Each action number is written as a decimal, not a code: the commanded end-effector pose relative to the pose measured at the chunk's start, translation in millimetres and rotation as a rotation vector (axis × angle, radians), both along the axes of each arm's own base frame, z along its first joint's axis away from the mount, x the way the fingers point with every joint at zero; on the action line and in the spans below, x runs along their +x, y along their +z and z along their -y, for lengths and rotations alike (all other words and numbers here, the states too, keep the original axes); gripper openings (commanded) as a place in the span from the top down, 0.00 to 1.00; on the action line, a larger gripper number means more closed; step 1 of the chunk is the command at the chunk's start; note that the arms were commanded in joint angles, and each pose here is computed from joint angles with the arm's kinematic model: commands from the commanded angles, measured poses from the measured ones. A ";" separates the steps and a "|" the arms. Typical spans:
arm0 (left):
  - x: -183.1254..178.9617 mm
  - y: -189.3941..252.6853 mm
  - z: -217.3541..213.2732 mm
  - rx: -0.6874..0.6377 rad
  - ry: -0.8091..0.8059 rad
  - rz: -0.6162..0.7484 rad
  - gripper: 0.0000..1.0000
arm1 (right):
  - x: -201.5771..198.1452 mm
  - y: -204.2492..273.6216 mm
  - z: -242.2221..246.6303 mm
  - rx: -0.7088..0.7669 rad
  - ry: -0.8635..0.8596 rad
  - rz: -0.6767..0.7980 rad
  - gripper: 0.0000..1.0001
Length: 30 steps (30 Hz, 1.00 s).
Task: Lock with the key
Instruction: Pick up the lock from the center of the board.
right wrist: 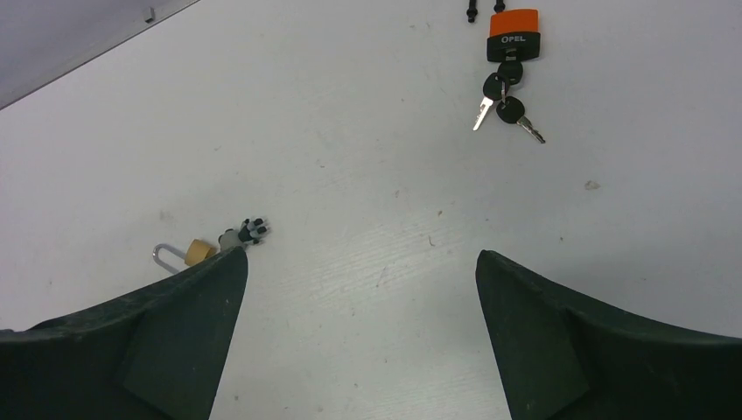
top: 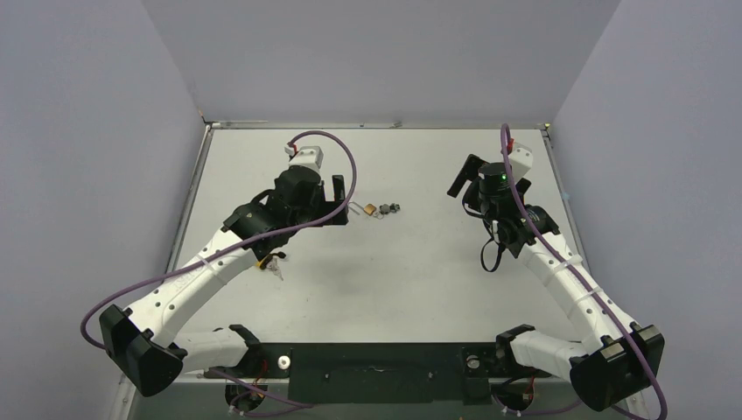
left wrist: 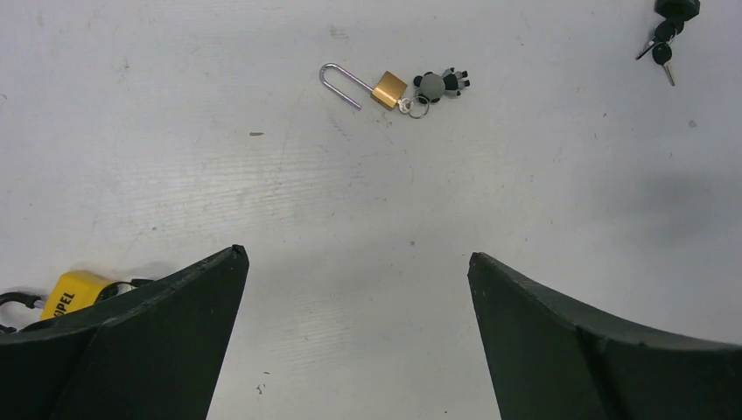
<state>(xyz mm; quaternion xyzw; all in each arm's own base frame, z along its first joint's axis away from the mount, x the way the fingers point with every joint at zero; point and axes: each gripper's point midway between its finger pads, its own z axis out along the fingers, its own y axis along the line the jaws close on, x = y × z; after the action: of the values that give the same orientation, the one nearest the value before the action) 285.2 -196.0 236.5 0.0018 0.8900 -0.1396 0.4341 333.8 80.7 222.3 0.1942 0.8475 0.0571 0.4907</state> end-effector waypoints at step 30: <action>-24.9 41.4 11.1 -0.183 -0.133 0.015 0.02 | 160.4 -73.0 98.0 -0.048 -0.242 -0.174 0.05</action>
<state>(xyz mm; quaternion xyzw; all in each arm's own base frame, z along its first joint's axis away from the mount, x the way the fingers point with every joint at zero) 267.3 -206.3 249.2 0.0223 0.8865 -0.2120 0.4107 473.4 5.0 155.5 0.2657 0.8643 -0.0377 0.4253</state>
